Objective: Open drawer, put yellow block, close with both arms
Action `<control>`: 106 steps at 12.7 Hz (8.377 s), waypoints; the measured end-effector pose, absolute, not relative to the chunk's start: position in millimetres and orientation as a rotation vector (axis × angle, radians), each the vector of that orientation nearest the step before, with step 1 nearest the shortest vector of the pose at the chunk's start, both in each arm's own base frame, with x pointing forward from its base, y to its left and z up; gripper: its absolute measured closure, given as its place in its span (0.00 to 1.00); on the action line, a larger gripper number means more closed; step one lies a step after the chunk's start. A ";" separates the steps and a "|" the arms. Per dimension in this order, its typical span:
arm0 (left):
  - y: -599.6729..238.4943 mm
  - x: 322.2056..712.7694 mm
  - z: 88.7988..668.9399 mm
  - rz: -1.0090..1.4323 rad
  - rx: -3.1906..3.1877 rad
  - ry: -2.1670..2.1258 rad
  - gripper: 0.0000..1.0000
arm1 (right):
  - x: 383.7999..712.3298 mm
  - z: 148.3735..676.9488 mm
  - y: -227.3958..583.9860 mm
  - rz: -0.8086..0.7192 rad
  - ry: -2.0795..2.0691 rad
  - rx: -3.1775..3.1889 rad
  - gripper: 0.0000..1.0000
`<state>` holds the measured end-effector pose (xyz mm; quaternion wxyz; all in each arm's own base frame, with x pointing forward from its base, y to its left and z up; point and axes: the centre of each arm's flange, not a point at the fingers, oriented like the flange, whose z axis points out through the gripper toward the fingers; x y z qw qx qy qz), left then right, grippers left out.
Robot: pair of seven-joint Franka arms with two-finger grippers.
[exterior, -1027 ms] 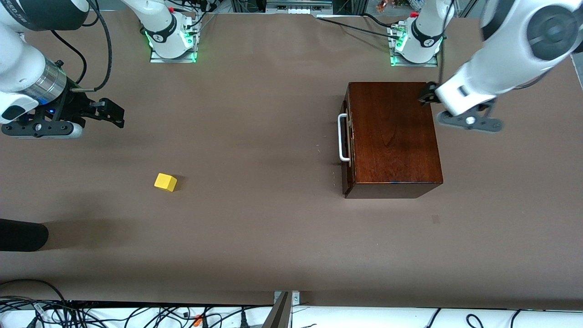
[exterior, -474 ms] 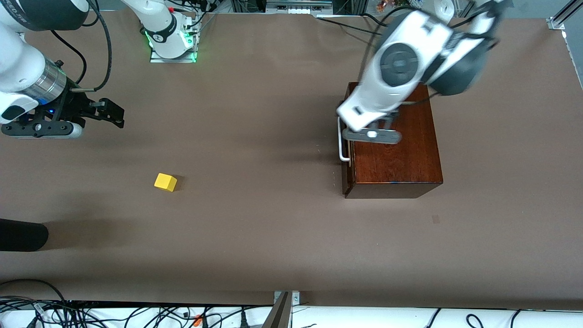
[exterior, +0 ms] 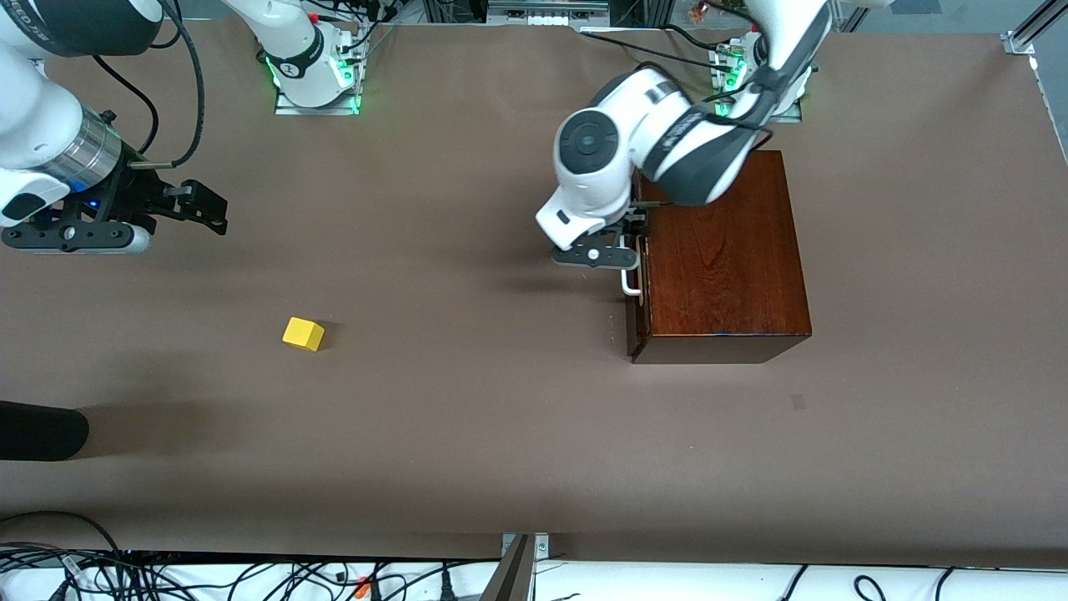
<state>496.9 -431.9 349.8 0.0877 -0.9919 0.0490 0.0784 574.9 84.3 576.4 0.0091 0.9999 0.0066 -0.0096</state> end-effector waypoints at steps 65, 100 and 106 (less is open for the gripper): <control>-478.1 498.3 393.9 0.145 -3.023 -0.093 0.00 | 575.8 576.0 79.5 -0.031 0.008 3.123 0.00; -28.8 550.3 598.5 0.090 -3.174 0.085 0.00 | 627.4 225.8 47.4 -0.065 -0.197 3.146 0.00; -28.8 550.1 598.4 0.092 -3.173 0.086 0.00 | 620.6 216.8 49.7 -0.062 -0.231 3.145 0.01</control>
